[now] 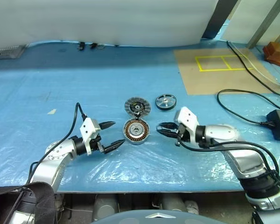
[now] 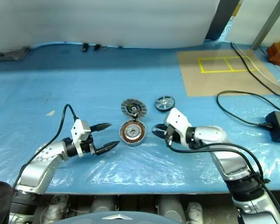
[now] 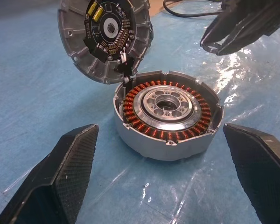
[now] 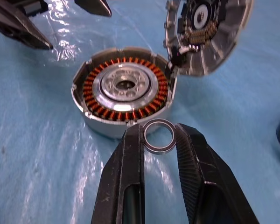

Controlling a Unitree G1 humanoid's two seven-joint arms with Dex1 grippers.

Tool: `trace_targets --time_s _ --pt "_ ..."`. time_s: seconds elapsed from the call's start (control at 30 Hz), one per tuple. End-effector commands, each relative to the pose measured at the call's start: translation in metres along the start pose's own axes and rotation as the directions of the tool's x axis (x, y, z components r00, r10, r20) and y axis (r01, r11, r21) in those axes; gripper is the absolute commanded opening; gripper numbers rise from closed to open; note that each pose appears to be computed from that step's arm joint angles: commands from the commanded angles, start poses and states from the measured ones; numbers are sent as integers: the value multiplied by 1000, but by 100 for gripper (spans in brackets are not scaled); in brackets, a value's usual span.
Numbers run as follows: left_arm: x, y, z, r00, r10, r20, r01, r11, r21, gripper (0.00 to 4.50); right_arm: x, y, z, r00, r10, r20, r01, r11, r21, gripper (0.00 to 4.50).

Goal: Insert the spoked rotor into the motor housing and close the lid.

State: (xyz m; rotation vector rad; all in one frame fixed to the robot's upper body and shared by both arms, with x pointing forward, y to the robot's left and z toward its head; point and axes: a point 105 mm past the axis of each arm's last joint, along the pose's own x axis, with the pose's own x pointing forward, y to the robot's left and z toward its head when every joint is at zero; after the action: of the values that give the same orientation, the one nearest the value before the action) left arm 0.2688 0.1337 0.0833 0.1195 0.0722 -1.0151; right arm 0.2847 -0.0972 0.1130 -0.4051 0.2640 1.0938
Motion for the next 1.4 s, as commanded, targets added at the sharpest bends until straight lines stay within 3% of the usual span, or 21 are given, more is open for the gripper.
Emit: trace_targets --time_s 0.03,0.57,1.4 --pt "-3 -1 9 1000 5 21 -5 1000 30 450 9 1 15 999 23 23 -23 999 -25 58" --pt "-5 -4 7 999 36 21 -36 999 20 450 50 12 18 992 128 -22 -129 988 -83 58" --pt "-11 -6 2 998 59 12 -59 998 14 450 71 12 12 988 155 -18 -156 984 -84 58"
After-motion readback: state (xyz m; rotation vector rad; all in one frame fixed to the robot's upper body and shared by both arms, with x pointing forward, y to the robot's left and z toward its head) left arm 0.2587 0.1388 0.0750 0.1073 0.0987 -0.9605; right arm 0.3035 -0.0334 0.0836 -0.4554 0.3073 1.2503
